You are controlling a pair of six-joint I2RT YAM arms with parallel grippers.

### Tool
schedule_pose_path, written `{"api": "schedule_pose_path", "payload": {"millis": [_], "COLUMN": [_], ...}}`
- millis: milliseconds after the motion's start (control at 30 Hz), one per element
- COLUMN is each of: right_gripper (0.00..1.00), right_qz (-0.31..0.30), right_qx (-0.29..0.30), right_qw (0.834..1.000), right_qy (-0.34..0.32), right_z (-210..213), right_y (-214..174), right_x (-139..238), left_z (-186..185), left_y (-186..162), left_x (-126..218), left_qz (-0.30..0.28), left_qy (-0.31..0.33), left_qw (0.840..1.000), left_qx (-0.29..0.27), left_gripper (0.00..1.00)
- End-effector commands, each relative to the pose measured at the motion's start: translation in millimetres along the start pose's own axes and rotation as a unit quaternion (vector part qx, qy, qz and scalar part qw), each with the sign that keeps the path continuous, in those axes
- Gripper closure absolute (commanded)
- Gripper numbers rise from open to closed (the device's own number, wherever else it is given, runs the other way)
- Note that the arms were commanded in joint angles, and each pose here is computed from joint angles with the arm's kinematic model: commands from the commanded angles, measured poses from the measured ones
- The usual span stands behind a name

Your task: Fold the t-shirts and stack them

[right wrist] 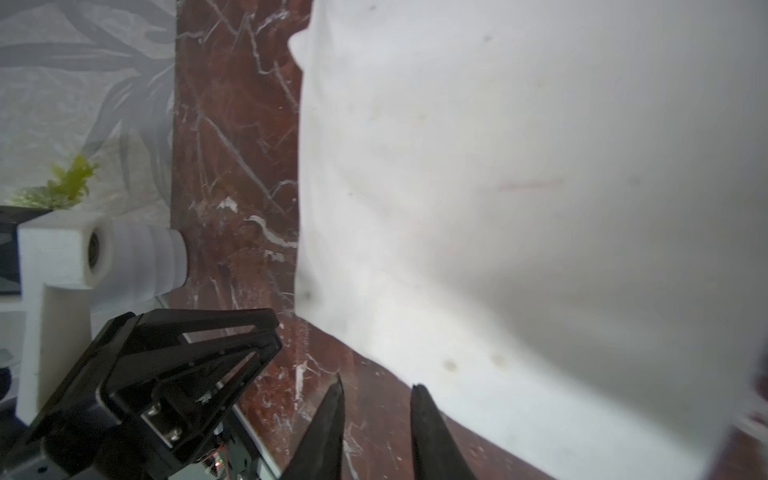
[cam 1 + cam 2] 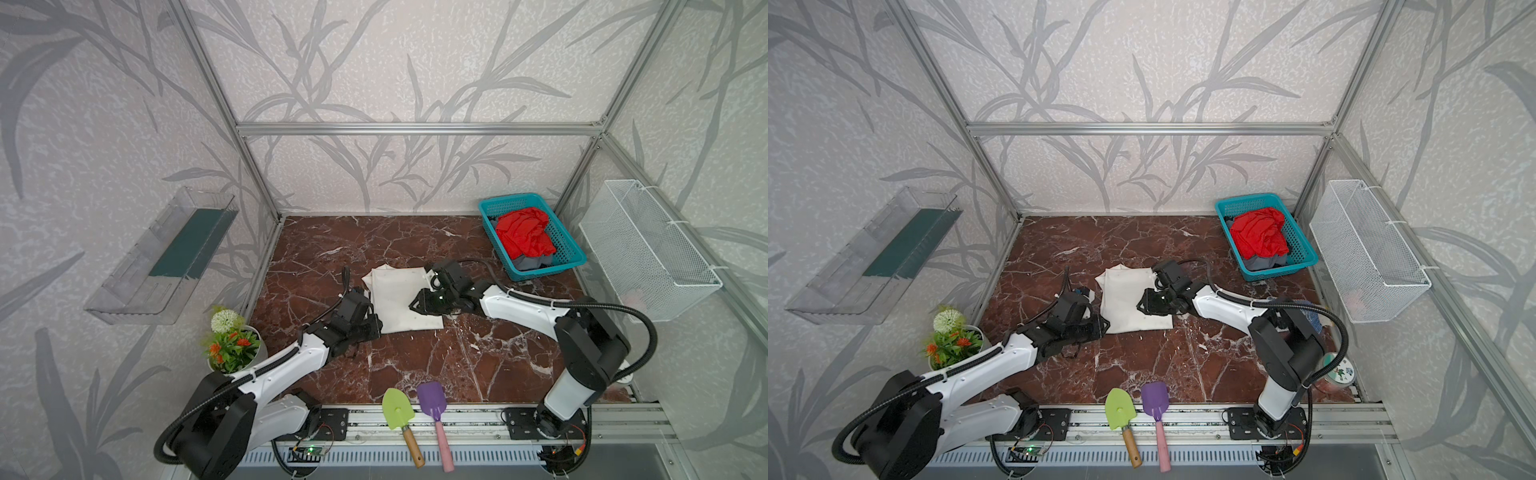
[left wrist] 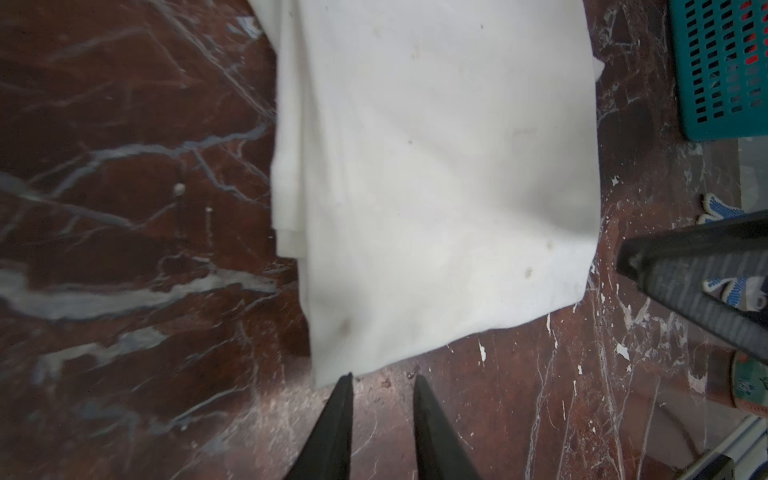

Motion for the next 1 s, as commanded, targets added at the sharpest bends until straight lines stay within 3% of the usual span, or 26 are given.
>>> {"api": "schedule_pose_path", "payload": {"millis": [0, 167, 300, 400, 633, 967], "right_gripper": [0.71, 0.71, 0.71, 0.71, 0.71, 0.71], "right_qz": [0.036, 0.063, 0.073, 0.079, 0.071, 0.071], "right_qx": [-0.011, -0.032, -0.042, -0.045, -0.036, -0.032], "right_qw": [0.999, 0.997, 0.996, 0.996, 0.997, 0.997], "right_qy": [0.020, 0.013, -0.004, -0.006, 0.006, 0.010], "right_z": [6, -8, -25, -30, -21, -18], "right_y": [-10, -22, -33, -37, -33, -31], "right_x": [-34, -65, -72, -75, -69, -66], "left_z": [18, 29, 32, 32, 28, 29], "left_y": [11, 29, 45, 56, 86, 102], "left_x": [29, 59, 57, 36, -28, -97], "left_qz": [-0.022, -0.068, -0.063, -0.030, 0.059, 0.097], "left_qy": [0.082, 0.113, 0.098, 0.068, 0.060, 0.043], "left_qw": [0.996, 0.991, 0.991, 0.995, 0.996, 0.992], "left_qx": [0.012, 0.034, 0.059, 0.073, 0.038, 0.068], "left_gripper": [0.73, 0.70, 0.67, 0.64, 0.43, 0.39]}}
Point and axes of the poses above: each gripper's point midway between its finger pads, its own x axis back along the fingers, its own z axis along the line the jaws close on, y = z × x, the point moved 4 cm from there along x, back along the fingers, and after that the axes turned 4 degrees about -x, right-handed, at the moved point
